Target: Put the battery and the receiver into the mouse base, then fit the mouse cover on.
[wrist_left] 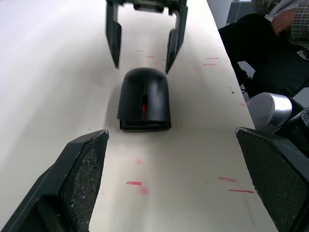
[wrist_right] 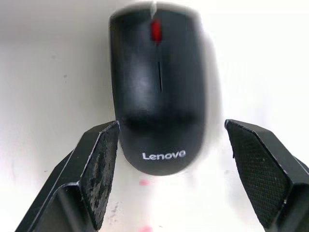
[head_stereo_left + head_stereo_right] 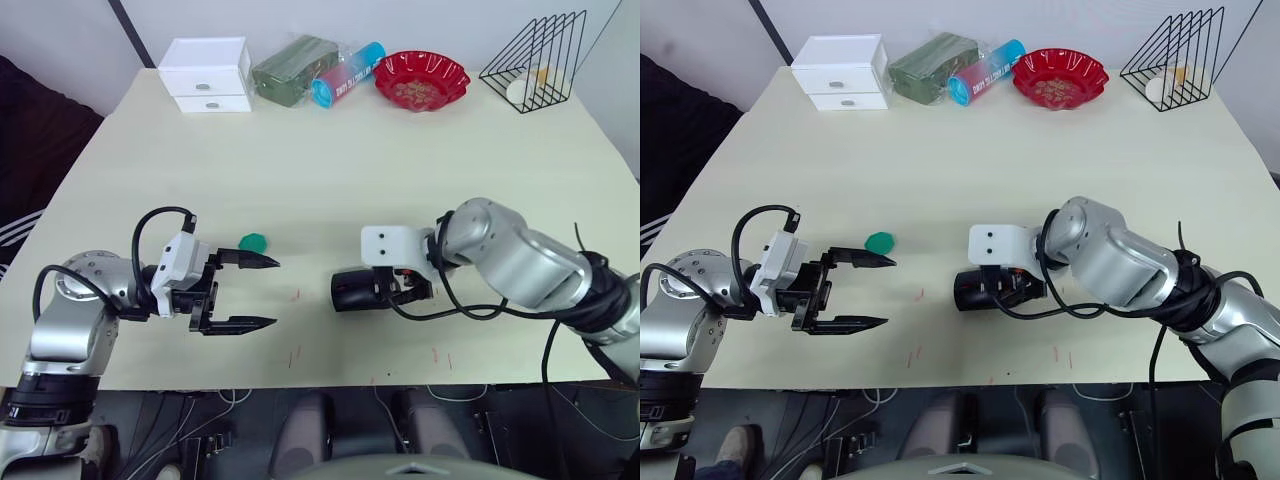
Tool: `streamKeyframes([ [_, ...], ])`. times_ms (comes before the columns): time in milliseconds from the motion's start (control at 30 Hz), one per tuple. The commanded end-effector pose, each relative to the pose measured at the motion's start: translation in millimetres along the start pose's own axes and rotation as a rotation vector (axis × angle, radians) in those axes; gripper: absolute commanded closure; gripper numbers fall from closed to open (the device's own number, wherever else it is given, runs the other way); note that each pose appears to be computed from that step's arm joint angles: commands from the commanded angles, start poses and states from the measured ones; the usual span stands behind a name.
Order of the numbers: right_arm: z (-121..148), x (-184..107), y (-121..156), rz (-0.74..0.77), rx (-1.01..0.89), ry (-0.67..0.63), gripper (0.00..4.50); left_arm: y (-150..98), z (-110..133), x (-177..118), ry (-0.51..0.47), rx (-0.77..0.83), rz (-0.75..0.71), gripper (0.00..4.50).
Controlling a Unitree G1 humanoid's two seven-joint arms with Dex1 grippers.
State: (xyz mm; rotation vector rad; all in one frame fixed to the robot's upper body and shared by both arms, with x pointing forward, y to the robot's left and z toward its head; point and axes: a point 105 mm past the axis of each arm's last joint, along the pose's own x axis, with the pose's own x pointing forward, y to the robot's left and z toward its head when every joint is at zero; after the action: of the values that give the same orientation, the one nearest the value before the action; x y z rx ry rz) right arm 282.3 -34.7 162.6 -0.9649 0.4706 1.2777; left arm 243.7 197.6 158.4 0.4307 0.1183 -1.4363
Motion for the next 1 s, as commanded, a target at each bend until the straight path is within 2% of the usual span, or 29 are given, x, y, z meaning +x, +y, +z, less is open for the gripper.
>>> streamKeyframes([
  [33,17,-14,-11,-0.068,0.006,-0.187,0.85,2,5,-3,0.002,0.024,-0.004,0.0],
  [133,23,-18,-15,-0.098,0.032,-0.34,0.85,2,4,-4,0.004,0.024,-0.002,0.0],
  [233,12,-17,-12,-0.094,0.053,-0.365,0.85,2,4,-4,0.004,0.022,-0.002,0.0],
  [500,24,-13,0,-0.072,0.053,-0.581,0.85,3,4,-5,0.002,0.022,0.003,0.0],
  [700,26,-5,8,-0.049,0.039,-0.658,0.85,3,4,-5,-0.002,0.023,0.005,0.0],
  [833,22,1,9,-0.017,0.052,-0.654,0.85,2,5,-5,-0.004,0.025,0.007,0.0],
  [867,21,2,8,-0.017,0.054,-0.652,1.23,2,5,-5,-0.004,0.025,0.007,0.0],
  [933,20,4,8,-0.01,0.056,-0.647,1.61,3,5,-4,-0.004,0.025,0.008,0.0],
  [1000,17,10,7,-0.014,0.05,-0.622,2.47,3,6,-5,-0.002,0.025,0.011,0.0],
])
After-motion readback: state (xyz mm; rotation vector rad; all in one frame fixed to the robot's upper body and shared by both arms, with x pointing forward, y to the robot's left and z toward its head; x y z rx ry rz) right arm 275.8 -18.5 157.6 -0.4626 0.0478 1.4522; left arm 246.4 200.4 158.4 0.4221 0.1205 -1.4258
